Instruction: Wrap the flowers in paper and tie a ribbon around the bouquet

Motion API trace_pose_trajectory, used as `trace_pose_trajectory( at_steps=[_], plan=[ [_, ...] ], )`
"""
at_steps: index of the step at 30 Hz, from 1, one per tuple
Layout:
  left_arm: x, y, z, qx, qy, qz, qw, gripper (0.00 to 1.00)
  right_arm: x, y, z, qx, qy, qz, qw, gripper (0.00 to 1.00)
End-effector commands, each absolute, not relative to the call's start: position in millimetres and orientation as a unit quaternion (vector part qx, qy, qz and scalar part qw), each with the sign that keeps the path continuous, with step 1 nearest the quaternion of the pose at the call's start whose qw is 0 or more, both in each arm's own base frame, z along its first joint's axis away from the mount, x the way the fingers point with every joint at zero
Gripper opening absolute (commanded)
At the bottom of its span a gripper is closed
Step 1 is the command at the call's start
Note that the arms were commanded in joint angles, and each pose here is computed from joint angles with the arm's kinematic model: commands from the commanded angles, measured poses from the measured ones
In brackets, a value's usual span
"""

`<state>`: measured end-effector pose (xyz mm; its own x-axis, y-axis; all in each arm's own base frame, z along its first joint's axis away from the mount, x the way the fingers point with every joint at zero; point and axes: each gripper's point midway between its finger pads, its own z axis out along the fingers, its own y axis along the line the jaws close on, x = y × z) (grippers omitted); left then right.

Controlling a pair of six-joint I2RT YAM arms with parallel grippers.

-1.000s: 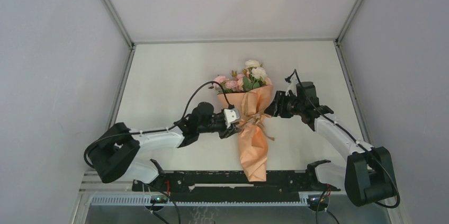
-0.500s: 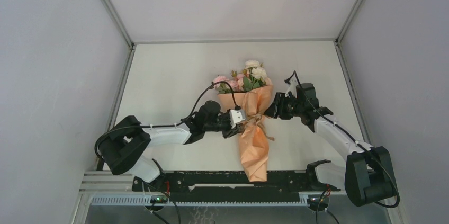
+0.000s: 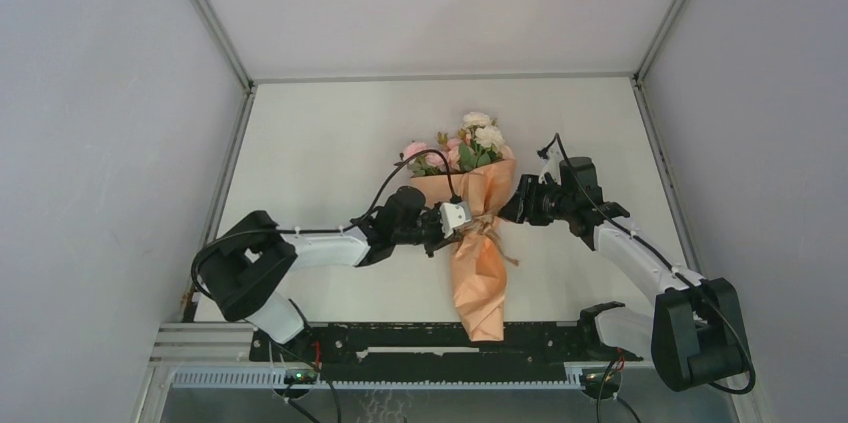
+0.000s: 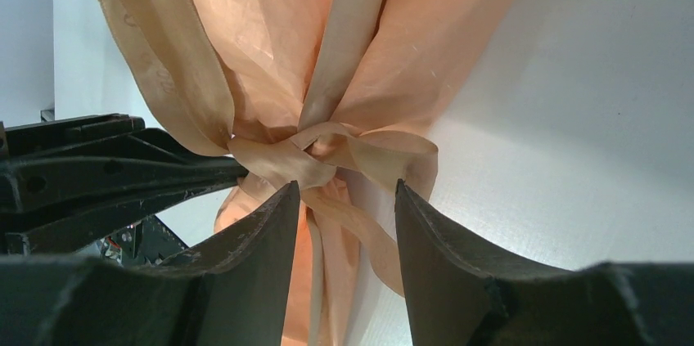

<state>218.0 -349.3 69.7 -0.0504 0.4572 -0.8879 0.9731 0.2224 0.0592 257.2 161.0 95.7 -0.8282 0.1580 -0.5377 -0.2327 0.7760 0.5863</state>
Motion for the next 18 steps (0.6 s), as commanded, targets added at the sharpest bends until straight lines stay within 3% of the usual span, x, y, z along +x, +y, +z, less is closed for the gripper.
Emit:
trace_pose_trajectory(
  at_steps=[1, 11, 18],
  plan=[
    [216.7, -360.8, 90.6, 0.560, 0.625, -0.320, 0.440, 0.00, 260.6, 162.4, 104.2, -0.033, 0.888, 0.339, 0.310, 0.56],
    [204.1, -336.4, 98.8, 0.598, 0.593, -0.287, 0.456, 0.00, 261.9, 167.2, 92.3, 0.012, 0.890, 0.355, 0.284, 0.66],
    [193.1, -309.2, 75.4, 0.661, 0.578, -0.238, 0.415, 0.00, 267.0, 163.8, 101.1, 0.045, 0.883, 0.356, 0.301, 0.70]
  ],
)
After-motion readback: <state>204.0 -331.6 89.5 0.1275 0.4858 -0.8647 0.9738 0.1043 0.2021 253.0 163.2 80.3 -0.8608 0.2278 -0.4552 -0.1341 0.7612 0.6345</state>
